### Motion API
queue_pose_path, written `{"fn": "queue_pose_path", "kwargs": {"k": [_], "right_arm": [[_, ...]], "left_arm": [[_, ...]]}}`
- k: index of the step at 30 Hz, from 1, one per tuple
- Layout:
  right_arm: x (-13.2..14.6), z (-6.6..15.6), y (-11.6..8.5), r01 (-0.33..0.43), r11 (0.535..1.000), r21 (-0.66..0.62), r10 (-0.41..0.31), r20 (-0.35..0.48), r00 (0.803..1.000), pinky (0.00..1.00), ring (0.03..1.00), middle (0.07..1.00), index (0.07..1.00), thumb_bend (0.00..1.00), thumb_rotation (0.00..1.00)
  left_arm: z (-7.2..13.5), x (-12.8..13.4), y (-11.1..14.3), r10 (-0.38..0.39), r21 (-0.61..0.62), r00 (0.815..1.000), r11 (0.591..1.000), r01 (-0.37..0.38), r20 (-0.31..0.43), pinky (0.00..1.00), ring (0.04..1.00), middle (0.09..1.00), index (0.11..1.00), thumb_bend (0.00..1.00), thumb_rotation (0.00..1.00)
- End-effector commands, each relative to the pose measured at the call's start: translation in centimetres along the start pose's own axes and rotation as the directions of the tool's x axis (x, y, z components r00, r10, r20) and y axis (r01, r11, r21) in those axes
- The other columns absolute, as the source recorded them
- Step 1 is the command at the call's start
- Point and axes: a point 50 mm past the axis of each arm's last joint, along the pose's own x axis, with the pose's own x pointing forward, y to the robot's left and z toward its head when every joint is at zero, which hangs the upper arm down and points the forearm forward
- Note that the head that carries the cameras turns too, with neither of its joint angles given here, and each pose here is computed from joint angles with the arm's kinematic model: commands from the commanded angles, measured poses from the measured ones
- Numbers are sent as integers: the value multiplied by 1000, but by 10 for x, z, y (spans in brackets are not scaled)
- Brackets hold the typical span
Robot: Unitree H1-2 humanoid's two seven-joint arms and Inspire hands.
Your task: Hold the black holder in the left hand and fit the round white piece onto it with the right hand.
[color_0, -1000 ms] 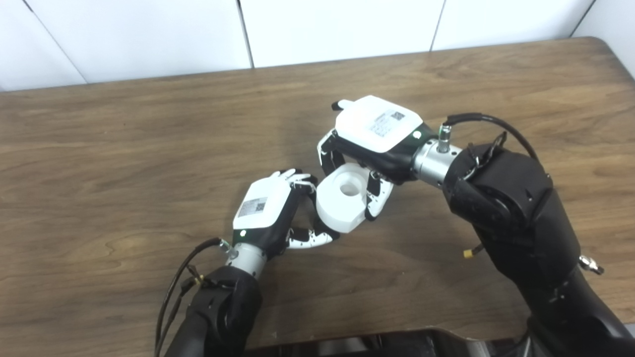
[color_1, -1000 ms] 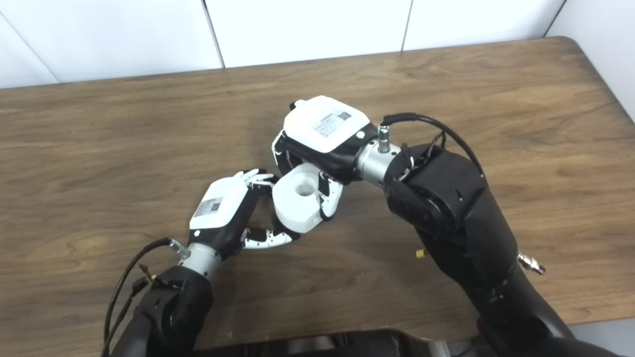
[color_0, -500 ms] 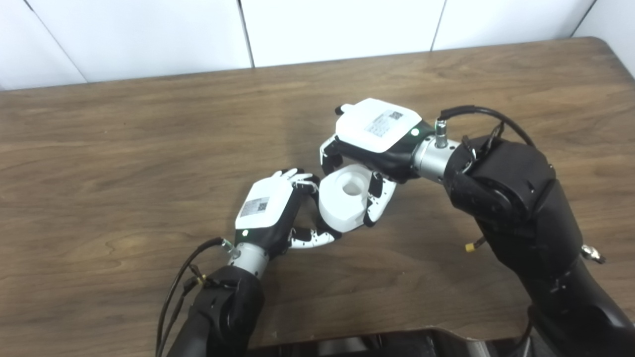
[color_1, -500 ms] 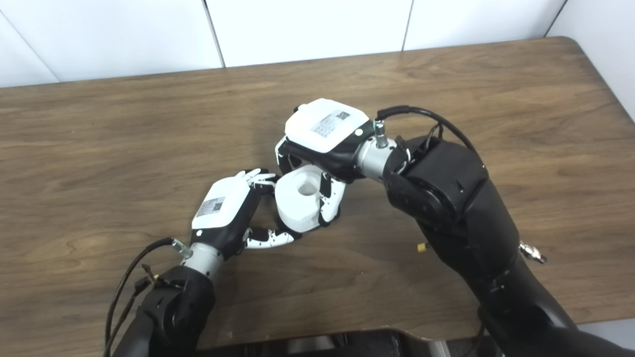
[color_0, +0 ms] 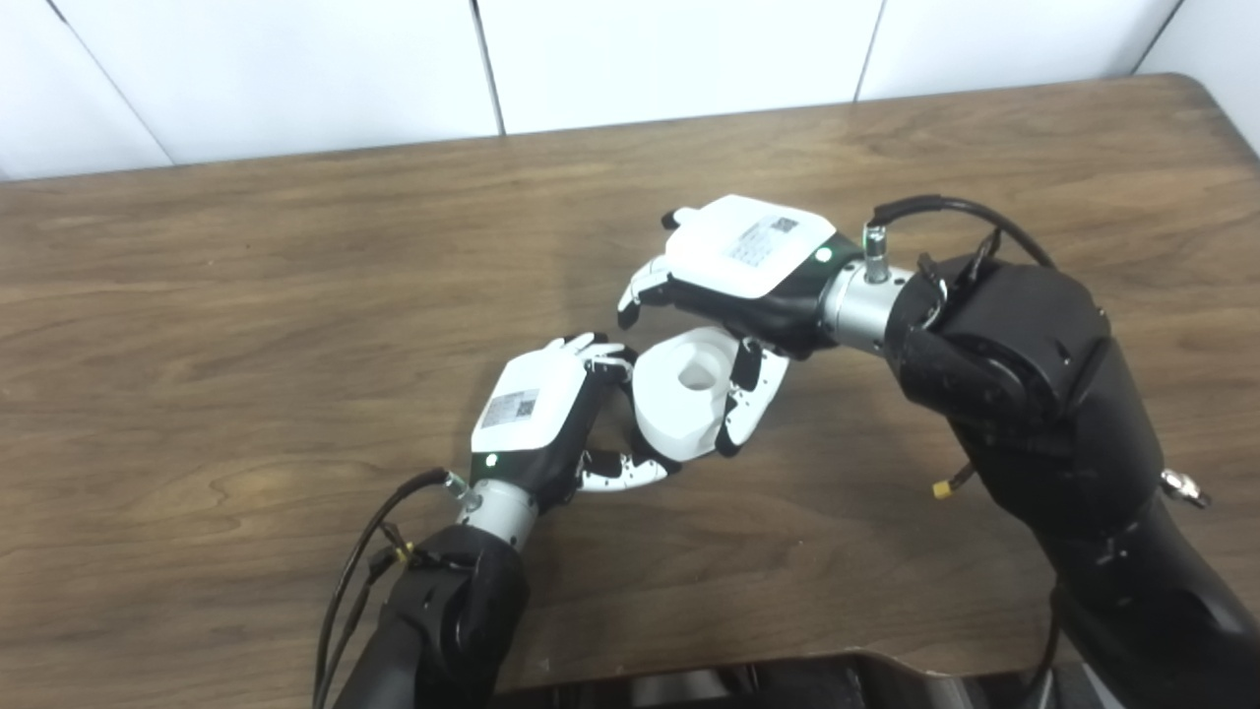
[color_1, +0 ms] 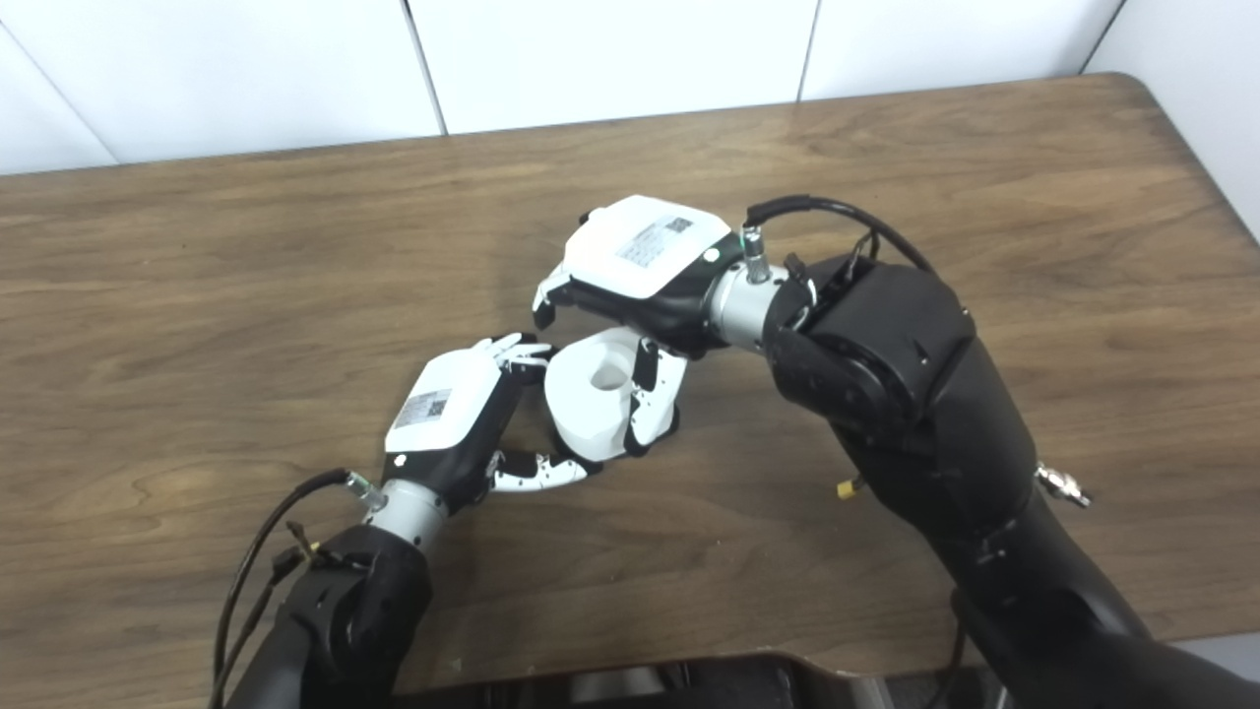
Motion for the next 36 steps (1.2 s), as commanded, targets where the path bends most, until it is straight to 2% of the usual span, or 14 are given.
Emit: {"fn": "queue_pose_path", "kwargs": {"k": [1,18,36], "right_arm": [[-2,0,-13,1,1000,-17,0,6,1000,1000,928,858,786,1000,350],[-3,-7,-22,-5,999,-37,5,2,1000,1000,957,852,783,1000,361],[-10,-13,-48,-46,998,-51,46,1,999,1000,957,865,798,1000,327]], "left_arm": [[3,2,-18,-94,-4,996,996,94,6,951,909,807,490,512,58],[2,6,-19,-88,8,996,996,88,5,972,898,803,490,512,57],[0,10,-20,-87,9,996,996,87,-2,969,896,803,490,513,56]]}}
